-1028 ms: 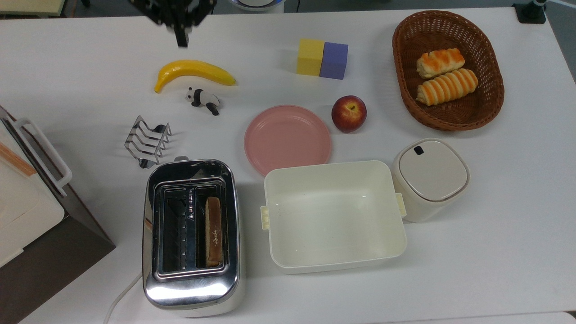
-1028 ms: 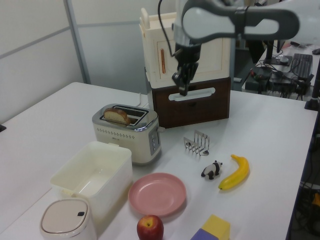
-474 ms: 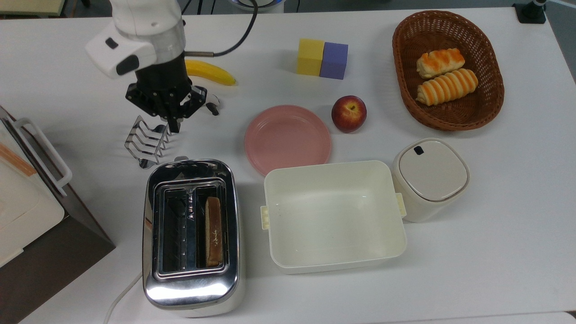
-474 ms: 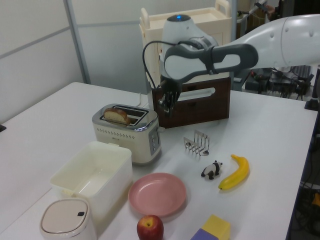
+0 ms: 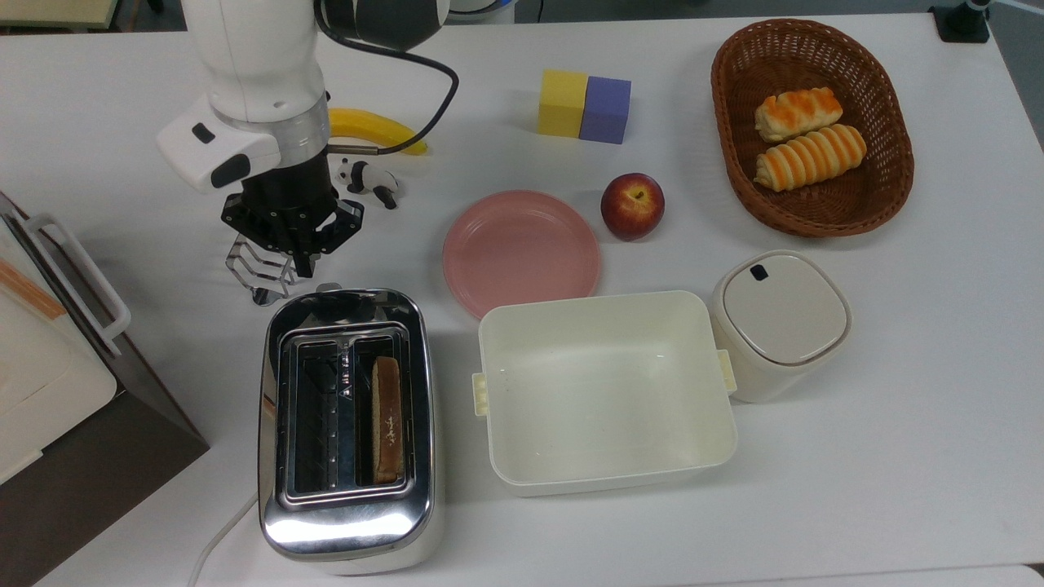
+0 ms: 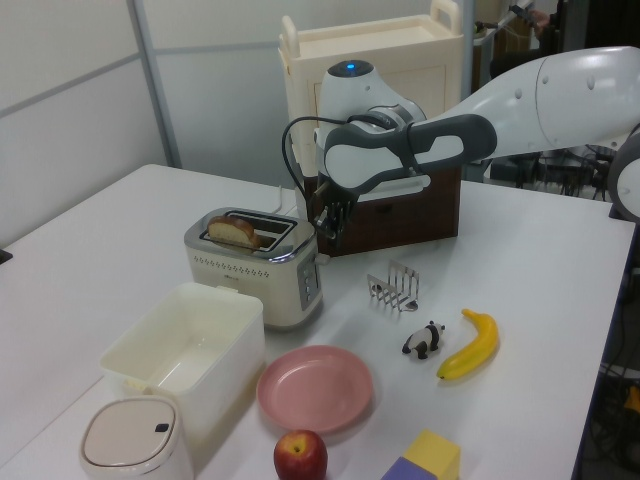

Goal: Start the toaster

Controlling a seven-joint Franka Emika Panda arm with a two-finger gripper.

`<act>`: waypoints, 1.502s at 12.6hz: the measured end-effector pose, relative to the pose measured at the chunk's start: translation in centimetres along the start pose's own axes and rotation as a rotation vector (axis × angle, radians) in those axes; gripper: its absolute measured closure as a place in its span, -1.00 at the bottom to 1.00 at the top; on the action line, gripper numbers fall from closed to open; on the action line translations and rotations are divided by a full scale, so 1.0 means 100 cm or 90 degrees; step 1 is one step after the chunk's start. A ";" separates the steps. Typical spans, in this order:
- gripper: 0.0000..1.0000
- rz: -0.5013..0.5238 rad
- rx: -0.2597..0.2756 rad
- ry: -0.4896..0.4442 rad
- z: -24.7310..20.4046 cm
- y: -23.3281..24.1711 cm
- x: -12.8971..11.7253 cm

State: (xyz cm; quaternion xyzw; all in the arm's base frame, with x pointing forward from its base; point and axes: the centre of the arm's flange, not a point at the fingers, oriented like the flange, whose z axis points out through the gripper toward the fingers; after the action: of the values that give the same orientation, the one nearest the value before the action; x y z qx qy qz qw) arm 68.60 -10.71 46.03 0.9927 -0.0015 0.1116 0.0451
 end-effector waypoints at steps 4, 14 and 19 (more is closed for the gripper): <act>0.98 -0.009 -0.010 0.004 0.007 -0.001 0.002; 0.98 -0.024 -0.002 0.011 0.021 -0.016 0.006; 0.98 -0.030 -0.005 -0.002 0.036 -0.014 0.005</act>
State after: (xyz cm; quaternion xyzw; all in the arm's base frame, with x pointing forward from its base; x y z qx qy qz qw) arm 69.87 -9.68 42.48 0.9925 0.0213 0.1090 0.0512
